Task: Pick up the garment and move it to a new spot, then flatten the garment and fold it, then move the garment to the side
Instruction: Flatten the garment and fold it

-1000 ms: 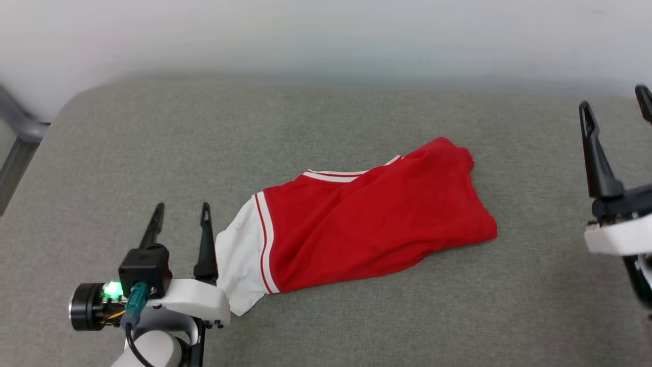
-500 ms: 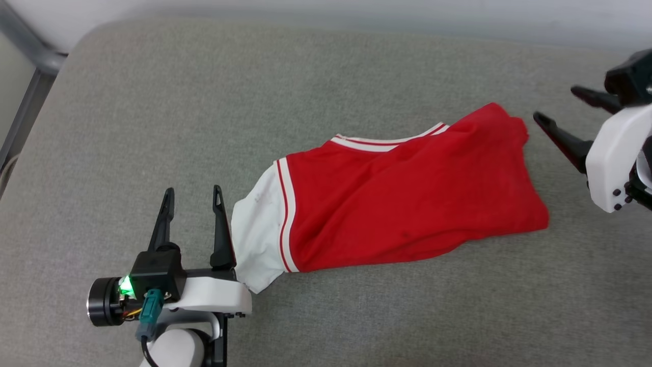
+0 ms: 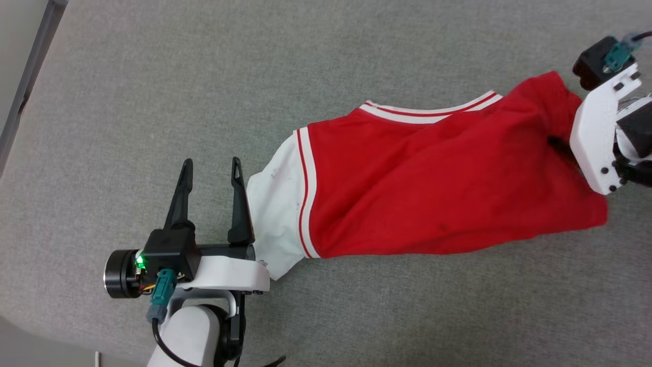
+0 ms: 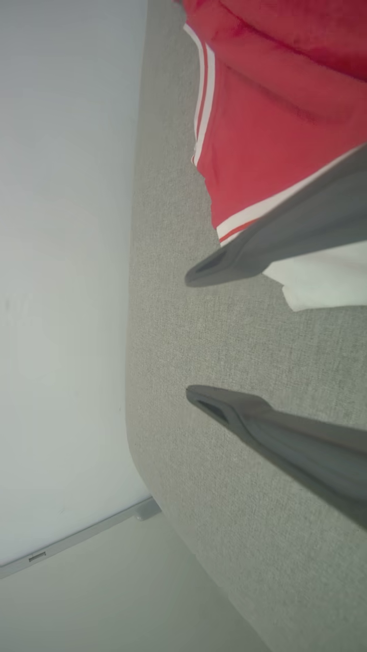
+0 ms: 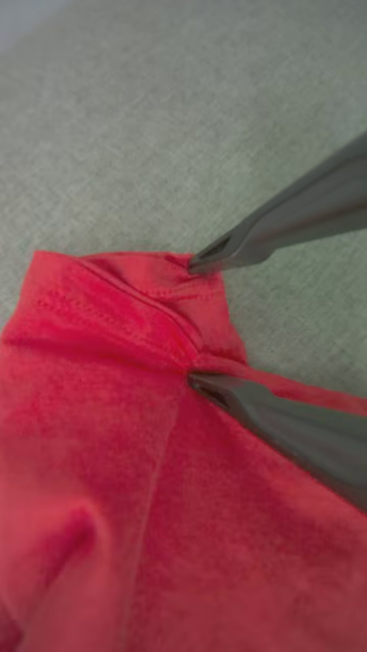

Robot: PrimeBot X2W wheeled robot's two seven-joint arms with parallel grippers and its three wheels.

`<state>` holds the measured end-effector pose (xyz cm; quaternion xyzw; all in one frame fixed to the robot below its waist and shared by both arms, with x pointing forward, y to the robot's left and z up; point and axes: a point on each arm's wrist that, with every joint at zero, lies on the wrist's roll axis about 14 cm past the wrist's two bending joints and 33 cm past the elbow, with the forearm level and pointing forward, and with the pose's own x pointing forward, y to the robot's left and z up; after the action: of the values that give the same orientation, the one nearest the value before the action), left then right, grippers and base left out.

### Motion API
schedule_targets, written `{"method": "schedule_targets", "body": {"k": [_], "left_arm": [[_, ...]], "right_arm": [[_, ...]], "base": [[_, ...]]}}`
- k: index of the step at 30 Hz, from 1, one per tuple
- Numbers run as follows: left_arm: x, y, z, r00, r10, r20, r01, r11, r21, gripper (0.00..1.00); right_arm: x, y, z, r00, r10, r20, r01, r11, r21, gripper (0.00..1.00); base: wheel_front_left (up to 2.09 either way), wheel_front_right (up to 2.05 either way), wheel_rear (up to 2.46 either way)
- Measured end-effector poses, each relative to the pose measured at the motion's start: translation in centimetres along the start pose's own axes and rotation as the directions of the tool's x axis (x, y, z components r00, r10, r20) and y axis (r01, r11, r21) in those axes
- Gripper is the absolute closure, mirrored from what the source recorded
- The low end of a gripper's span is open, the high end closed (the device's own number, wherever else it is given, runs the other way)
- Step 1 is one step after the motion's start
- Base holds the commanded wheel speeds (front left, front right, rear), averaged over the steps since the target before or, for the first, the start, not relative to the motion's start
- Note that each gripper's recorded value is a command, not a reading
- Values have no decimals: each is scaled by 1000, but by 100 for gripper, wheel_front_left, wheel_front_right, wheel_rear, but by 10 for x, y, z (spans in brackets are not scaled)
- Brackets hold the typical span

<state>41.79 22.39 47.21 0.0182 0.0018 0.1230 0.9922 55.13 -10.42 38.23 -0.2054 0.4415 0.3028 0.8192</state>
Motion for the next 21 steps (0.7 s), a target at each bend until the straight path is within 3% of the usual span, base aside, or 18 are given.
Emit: {"method": "schedule_targets", "body": {"k": [3,9,11,12,15,21], "left_arm": [[1,4,-4,1000,9,-10,-8,1000,11,0],[2,11,-5,1000,28,-12,-28,999,23,0],[1,13,-5,999,32,-12,-31,999,23,0],[-1,13,-5,999,34,-13,-33,999,24,0],[-3,13,-2,1000,30,-6,-30,999,22,0],[-15,11,4,1000,13,4,-13,1000,12,0]], "right_arm": [[18,2,-12,998,7,-59,-8,1000,-15,0],[27,6,-19,998,29,-58,-29,1000,3,0],[24,7,-16,999,28,-28,-28,1000,2,80],[22,8,-15,1000,30,-10,-30,1000,4,100],[11,11,4,994,41,105,-46,998,48,100],[-40,-1,34,953,-12,304,11,1000,4,100]], "base": [[0,0,0],[0,0,0],[0,0,0],[0,0,0],[0,0,0],[0,0,0]]}}
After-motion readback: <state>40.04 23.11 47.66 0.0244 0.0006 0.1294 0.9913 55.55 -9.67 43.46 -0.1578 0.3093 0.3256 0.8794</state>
